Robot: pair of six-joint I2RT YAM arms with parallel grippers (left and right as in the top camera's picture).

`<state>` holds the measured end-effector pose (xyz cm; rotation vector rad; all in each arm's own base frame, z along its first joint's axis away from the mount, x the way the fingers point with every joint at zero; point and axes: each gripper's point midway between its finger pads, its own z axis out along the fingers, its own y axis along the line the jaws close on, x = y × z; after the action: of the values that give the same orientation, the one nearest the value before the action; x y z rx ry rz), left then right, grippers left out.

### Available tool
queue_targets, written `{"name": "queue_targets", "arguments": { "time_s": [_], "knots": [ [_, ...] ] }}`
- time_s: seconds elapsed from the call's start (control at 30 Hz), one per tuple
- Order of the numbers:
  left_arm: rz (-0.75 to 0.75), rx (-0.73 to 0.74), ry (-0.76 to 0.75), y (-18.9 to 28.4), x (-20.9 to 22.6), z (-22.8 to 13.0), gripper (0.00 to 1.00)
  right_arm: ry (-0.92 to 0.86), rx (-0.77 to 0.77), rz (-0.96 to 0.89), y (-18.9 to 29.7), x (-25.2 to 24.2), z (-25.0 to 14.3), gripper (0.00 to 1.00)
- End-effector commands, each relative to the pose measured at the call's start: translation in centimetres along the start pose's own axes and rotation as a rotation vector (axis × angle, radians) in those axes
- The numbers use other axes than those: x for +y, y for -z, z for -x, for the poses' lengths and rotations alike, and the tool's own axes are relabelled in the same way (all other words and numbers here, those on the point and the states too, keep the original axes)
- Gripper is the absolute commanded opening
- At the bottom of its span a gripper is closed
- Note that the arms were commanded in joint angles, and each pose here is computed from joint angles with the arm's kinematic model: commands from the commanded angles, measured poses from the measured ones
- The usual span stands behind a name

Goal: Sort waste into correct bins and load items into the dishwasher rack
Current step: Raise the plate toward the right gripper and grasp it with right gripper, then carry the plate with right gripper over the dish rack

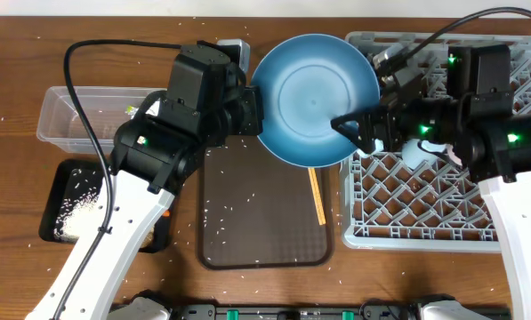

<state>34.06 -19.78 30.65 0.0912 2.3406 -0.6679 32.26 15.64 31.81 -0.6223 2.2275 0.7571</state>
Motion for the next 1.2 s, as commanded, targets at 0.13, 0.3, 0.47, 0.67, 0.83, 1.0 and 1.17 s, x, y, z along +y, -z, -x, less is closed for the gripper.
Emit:
{"name": "queue_targets", "arguments": {
  "time_s": [0.13, 0.3, 0.47, 0.67, 0.83, 1.0, 1.17],
  "knots": [
    [-0.12, 0.01, 0.006, 0.9, -2.5, 0.2, 0.06, -0.066, -0.012, -0.046, -0.7, -1.2, 0.8, 0.77],
    [-0.129, 0.01, 0.004, 0.9, -2.6, 0.2, 0.06, -0.061, -0.023, 0.062, -1.3, 0.3, 1.3, 0.56],
    [-0.129, 0.006, 0.003, 0.9, -2.7, 0.3, 0.06, -0.052, -0.034, 0.095, -1.2, 0.9, 1.5, 0.44],
    [-0.129, 0.002, 0.001, 0.9, -2.7, 0.4, 0.14, -0.054, -0.031, 0.093, -1.2, 0.8, 1.5, 0.35],
    [-0.129, 0.001, 0.001, 0.9, -2.7, 0.5, 0.17, -0.055, -0.028, 0.062, -1.2, 0.3, 1.4, 0.27],
    [-0.13, -0.001, 0.0, 0.9, -2.7, 0.5, 0.17, -0.06, -0.021, 0.019, -1.1, -0.4, 1.2, 0.25],
    [-0.13, -0.001, 0.0, 0.9, -2.7, 0.5, 0.33, -0.064, -0.014, -0.024, -1.0, -1.0, 1.0, 0.21]
  ]
}}
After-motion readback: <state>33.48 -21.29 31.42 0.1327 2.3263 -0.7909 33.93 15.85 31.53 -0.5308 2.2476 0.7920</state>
